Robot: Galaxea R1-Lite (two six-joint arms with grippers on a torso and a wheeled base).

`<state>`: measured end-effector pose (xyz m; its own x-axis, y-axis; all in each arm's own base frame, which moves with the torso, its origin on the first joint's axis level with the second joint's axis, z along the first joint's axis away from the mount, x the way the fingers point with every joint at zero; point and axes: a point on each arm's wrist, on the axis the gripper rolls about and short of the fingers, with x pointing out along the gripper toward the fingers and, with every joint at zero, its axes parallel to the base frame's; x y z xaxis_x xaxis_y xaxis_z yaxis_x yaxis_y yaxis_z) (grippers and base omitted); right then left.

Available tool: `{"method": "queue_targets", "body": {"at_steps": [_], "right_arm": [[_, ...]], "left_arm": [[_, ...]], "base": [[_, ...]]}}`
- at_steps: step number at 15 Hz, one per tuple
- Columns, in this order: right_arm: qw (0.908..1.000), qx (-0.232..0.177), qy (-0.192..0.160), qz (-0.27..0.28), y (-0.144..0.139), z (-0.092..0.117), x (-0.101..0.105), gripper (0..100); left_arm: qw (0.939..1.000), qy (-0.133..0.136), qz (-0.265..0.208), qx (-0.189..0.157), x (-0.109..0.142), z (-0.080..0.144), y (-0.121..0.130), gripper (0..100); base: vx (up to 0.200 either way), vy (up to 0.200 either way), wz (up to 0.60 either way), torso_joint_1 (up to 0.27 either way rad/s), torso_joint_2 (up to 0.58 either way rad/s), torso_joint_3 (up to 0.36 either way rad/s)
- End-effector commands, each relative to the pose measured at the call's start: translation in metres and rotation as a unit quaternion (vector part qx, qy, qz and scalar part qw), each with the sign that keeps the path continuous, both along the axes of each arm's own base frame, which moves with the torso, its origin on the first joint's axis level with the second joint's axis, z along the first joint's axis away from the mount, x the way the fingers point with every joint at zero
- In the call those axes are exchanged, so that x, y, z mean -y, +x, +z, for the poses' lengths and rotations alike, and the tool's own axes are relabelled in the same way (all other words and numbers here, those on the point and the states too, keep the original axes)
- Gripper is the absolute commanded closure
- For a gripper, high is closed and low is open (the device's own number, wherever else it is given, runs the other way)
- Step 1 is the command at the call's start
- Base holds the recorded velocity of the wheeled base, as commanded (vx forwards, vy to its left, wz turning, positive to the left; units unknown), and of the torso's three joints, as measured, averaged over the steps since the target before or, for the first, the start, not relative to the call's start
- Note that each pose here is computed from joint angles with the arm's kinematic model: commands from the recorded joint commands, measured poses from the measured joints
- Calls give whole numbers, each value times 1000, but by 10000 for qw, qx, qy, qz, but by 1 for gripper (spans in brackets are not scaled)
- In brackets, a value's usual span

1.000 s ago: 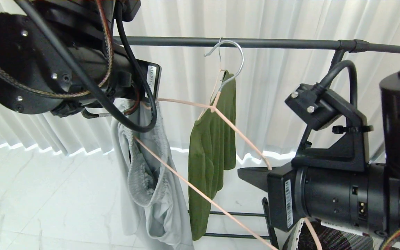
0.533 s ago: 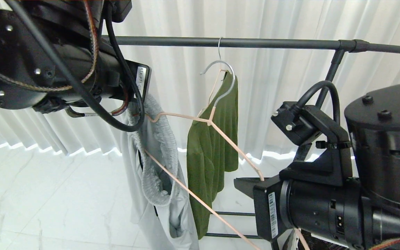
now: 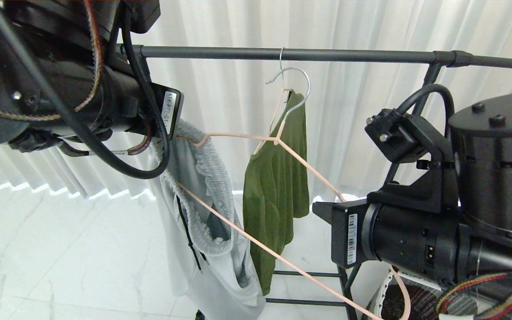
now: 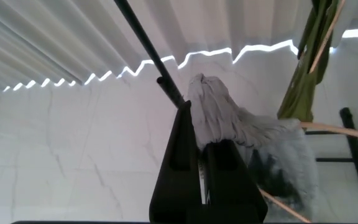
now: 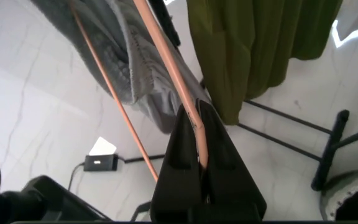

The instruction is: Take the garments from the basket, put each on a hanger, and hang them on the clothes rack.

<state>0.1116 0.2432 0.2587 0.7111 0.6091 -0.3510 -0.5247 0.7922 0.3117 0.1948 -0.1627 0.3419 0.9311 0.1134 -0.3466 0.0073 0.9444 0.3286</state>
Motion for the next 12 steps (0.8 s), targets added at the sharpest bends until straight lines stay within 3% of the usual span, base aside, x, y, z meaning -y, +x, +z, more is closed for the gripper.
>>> {"method": "queue_targets", "body": {"at_steps": [1,8,12], "right_arm": [[10000,26,3,21,1,-2,-4,100],[9986,375,-259,287,9,-16,-30,100],[9985,402,-207,294,11,-18,-35,100]], "left_arm": [[10000,-42,-56,8,2,0,-2,100],[9962,-626,-579,199,29,14,-23,100],[9936,-752,-797,272,33,21,-34,100]], "base": [[0,0,0,0,0,0],[0,0,0,0,0,0],[0,0,0,0,0,0]]}}
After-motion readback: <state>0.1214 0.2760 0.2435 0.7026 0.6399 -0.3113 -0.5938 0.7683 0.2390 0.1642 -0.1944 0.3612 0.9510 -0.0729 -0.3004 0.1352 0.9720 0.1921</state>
